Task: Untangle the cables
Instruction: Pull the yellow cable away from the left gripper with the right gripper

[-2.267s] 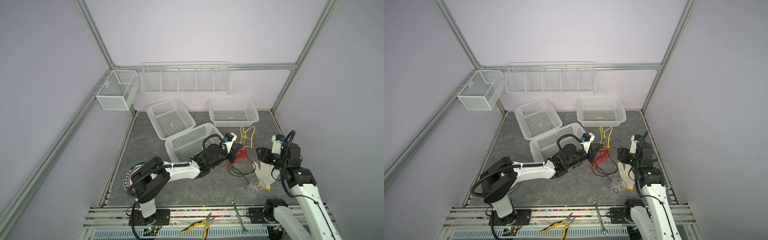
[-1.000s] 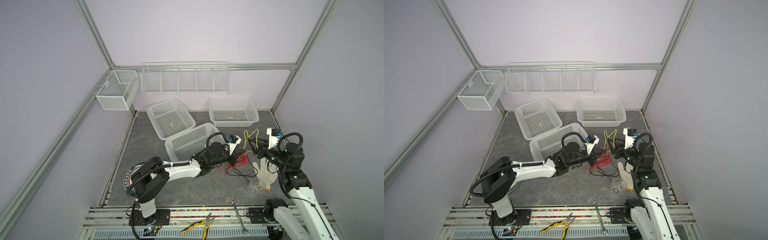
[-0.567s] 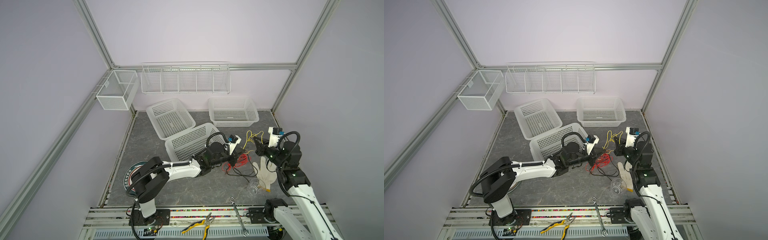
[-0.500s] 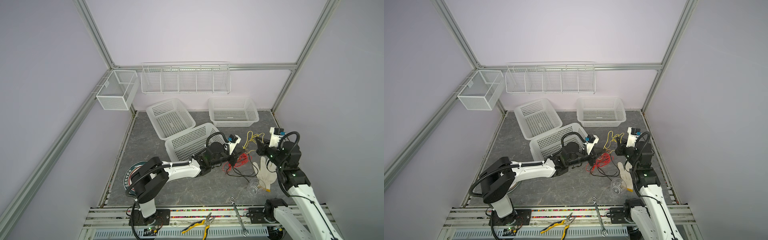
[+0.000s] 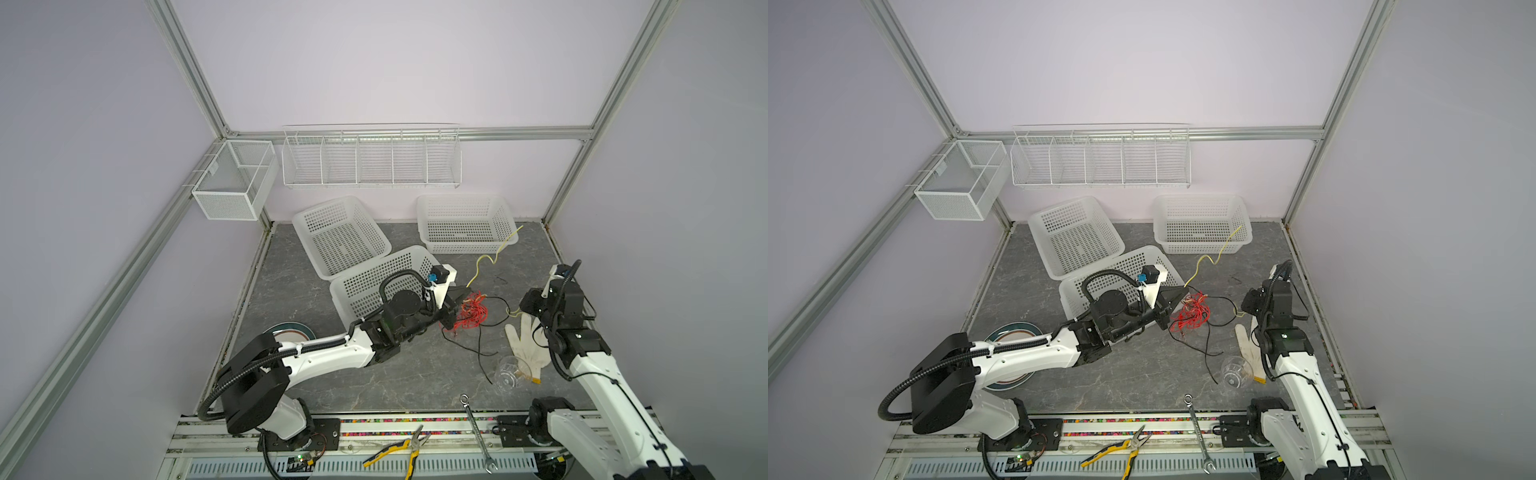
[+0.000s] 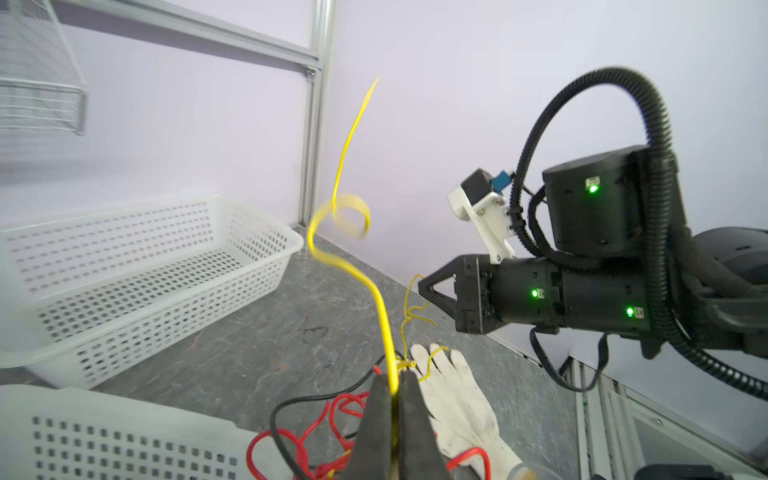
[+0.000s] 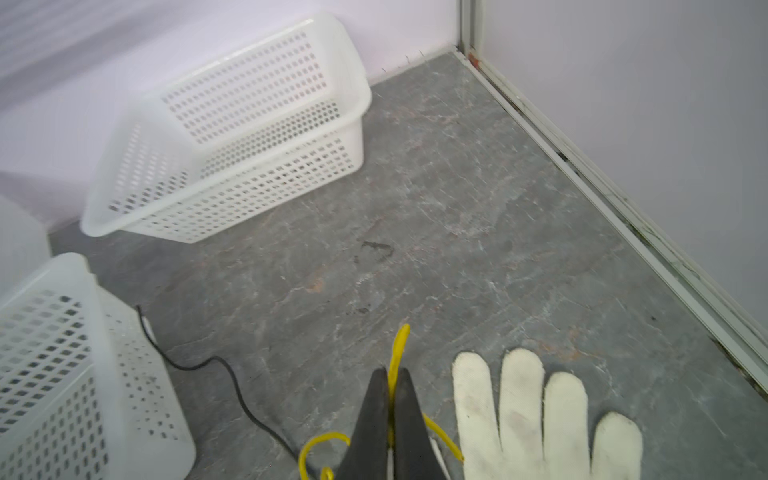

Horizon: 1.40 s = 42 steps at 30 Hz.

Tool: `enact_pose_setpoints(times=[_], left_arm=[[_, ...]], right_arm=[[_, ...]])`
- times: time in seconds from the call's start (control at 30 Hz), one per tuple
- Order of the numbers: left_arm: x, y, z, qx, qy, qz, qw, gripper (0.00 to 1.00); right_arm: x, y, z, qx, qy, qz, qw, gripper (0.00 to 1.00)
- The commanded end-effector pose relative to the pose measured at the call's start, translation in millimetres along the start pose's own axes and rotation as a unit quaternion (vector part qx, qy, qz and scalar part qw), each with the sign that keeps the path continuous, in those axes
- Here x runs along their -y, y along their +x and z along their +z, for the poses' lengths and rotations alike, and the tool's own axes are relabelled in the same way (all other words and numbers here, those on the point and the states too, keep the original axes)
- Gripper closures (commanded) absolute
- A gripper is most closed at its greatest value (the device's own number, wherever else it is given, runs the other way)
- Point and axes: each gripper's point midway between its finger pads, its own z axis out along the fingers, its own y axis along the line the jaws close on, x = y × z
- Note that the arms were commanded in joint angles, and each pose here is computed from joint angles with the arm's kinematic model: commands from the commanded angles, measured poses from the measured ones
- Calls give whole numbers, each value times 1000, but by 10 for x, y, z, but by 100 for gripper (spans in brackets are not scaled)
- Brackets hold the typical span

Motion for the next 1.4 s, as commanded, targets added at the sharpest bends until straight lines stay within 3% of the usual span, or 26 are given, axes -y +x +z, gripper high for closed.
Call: enact_pose_setpoints(times=[0.0, 0.33, 0.53, 0.6, 0.7, 0.83, 1.17, 1.37], left_arm=[[-121, -294, -143, 56, -39, 6, 998, 100], [-123, -86, -144, 29, -32, 3, 999, 100], [-92, 168, -102, 2, -14, -6, 1000, 100], [-92, 221, -84, -2, -11, -10, 1000, 100], [-109, 292, -46, -11, -14, -10, 1000, 100], [-90, 357, 12, -20, -6, -9, 1000, 100], [-68, 325, 6, -20, -2, -8, 1000, 100], [-68, 316, -6, -20, -3, -8, 1000, 100]], right_arm=[[187, -71, 8, 7, 49, 21, 999, 94], [-84, -343, -88, 40, -36, 21, 998, 94], [-108, -587, -117, 68, -28, 17, 997, 94], [-285, -647, -126, 70, -73, 10, 995, 94], [-803, -668, -244, 64, -216, -18, 974, 94], [-1129, -548, -287, 31, -280, -54, 958, 94], [-1052, -143, 117, -23, -232, -65, 970, 94], [-866, -88, 324, -35, -170, -20, 985, 94]])
